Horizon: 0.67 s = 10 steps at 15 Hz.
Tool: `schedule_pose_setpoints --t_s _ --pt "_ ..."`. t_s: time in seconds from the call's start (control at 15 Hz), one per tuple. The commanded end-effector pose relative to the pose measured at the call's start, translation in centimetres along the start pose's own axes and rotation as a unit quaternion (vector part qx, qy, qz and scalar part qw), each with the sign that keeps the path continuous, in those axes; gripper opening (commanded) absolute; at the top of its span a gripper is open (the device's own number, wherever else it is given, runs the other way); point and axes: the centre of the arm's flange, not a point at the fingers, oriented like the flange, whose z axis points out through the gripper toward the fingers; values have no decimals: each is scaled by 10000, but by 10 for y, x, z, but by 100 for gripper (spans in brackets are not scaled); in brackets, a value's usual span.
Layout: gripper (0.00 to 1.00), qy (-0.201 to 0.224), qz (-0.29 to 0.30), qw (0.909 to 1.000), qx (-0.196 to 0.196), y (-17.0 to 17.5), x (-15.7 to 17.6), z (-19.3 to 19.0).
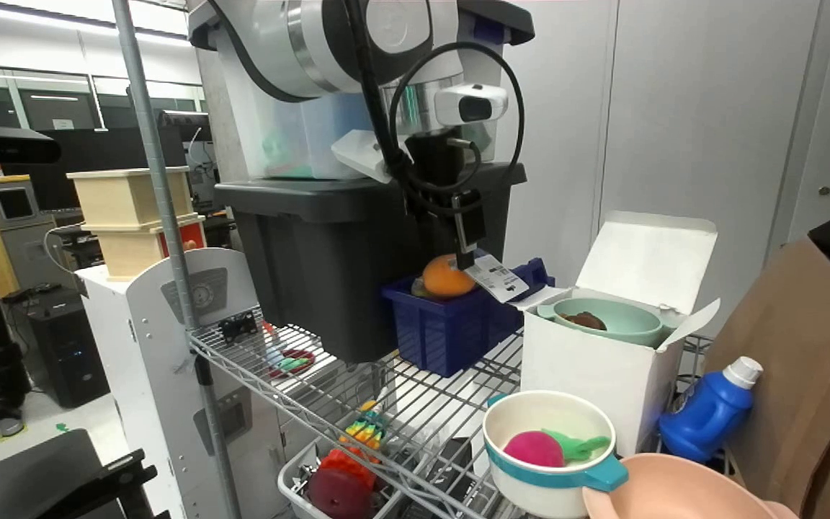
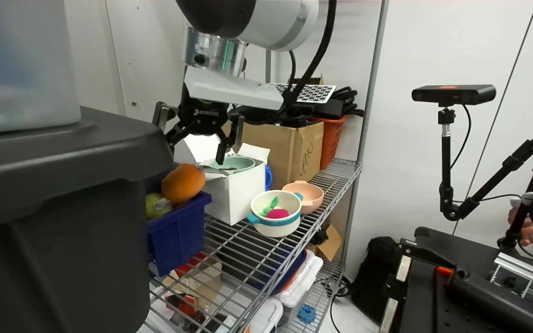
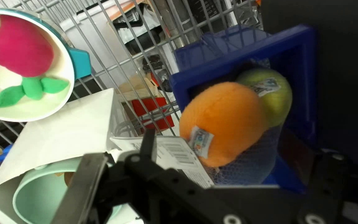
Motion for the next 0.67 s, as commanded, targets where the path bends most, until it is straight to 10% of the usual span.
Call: schedule_pose_setpoints --t_s 0.0,0.47,0.6 --pt "100 84 101 9999 42 -11 9 13" --pt "100 41 107 9999 -84 -14 11 40" --pt "78 64 93 9999 -101 -15 14 38"
